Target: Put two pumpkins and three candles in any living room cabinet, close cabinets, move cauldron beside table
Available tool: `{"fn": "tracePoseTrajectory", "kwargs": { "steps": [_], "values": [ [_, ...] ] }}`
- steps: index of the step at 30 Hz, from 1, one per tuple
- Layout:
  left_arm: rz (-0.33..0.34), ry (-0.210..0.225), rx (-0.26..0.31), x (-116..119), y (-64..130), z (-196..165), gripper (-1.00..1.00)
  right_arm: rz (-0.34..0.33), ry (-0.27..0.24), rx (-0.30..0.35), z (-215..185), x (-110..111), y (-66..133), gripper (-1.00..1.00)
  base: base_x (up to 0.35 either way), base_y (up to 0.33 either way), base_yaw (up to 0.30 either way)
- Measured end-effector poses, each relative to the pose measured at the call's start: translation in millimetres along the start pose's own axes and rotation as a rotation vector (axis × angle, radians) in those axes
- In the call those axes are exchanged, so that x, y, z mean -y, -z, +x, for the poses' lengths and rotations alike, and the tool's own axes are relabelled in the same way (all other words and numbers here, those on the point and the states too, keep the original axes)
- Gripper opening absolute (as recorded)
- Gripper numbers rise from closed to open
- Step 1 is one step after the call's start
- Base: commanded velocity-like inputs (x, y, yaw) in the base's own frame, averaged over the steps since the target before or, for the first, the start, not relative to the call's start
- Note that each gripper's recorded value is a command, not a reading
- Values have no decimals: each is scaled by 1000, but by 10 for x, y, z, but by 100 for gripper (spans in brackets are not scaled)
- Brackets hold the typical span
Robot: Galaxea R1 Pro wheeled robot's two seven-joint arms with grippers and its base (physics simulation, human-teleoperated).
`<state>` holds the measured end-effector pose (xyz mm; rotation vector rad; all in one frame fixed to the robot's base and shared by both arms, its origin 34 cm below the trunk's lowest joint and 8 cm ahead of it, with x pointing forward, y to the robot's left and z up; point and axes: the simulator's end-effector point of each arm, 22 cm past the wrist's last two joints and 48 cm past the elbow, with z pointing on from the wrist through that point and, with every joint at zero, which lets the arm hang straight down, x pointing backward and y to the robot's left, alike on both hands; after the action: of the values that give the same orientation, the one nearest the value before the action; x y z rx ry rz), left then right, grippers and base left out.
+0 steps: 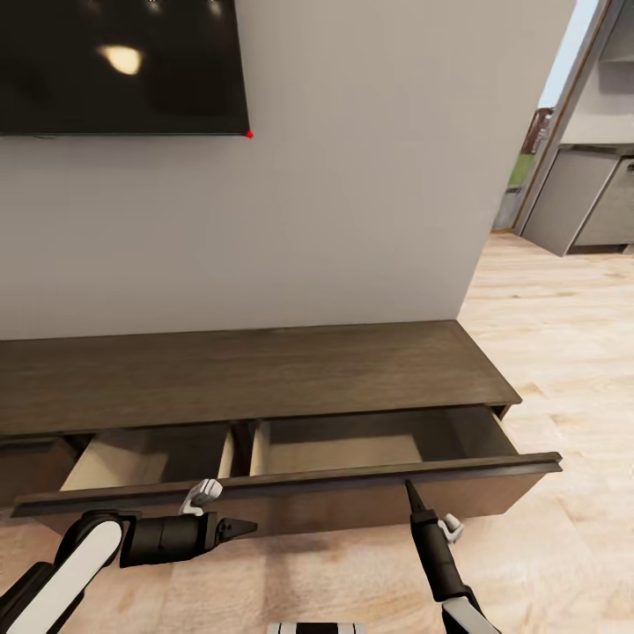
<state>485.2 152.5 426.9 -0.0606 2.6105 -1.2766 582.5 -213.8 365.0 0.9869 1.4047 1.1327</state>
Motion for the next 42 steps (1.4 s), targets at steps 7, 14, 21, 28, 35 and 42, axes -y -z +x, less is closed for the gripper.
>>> {"fn": "tracePoseTrajectory", "kwargs": {
  "steps": [7, 14, 21, 28, 35, 42],
  "values": [
    [0, 0, 0, -1, 1, -1, 100, 1, -1, 3, -9, 2, 0, -100, -89, 0, 0],
    [0, 0, 0, -1, 0, 1, 100, 3, -3, 13, -38, 10, 1, -100, -237, 0, 0],
    [-1, 0, 0, -1, 1, 0, 100, 4, -4, 17, -50, 11, 2, -100, -91, 0, 0],
    [0, -1, -1, 2, 0, 2, 100, 4, -6, 20, -58, 12, 2, -100, -87, 0, 0],
    [0, -1, -1, 3, -1, 3, 100, 5, -6, 23, -67, 14, 2, -100, -87, 0, 0],
    [0, 0, 0, 3, -4, 3, 100, 6, -7, 26, -76, 17, 1, -100, -95, 0, 0]
  ]
}}
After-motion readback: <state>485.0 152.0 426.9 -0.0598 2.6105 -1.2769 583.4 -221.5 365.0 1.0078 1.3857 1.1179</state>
